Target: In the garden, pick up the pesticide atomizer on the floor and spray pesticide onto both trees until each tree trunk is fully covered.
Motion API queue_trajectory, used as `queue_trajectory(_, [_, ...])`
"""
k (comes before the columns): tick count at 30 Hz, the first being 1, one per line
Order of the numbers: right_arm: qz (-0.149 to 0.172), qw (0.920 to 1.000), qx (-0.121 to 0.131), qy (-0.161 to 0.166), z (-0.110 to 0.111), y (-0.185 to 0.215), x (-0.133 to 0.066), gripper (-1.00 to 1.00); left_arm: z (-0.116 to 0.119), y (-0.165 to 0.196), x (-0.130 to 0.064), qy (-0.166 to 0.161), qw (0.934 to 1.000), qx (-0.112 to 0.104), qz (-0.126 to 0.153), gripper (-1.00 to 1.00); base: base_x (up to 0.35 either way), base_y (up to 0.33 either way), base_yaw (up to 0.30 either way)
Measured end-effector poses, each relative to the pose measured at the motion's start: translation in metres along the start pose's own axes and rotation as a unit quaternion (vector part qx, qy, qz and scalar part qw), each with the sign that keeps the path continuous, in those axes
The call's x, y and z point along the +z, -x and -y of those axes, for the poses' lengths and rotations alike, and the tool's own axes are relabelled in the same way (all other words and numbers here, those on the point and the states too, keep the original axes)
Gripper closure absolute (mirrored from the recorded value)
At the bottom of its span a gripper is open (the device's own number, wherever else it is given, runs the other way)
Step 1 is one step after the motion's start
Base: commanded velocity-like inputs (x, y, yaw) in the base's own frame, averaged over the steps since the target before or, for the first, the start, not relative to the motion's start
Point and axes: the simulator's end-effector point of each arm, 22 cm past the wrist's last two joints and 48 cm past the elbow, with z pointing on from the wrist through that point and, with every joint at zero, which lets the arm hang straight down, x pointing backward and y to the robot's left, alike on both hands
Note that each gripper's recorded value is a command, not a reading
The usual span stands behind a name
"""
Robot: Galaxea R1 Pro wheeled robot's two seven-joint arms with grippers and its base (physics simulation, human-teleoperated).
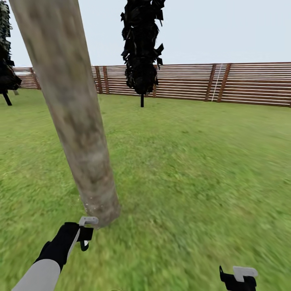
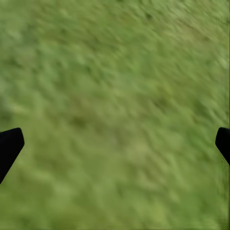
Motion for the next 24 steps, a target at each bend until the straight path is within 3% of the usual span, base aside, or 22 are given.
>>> queue_trajectory(12, [0.0,1.0,0.0,0.0,0.0,0.0,0.0,-1.0,0.0017,-0.0002,0.0,-0.002,1.0,-0.001,0.0,1.0,0.001,-0.277,0.273])
queue_trajectory(24, [0.0,1.0,0.0,0.0,0.0,0.0,0.0,-1.0,0.0001,-0.0007,0.0,0.0,1.0,-0.001,-0.001,1.0,0.089,-0.277,0.021])
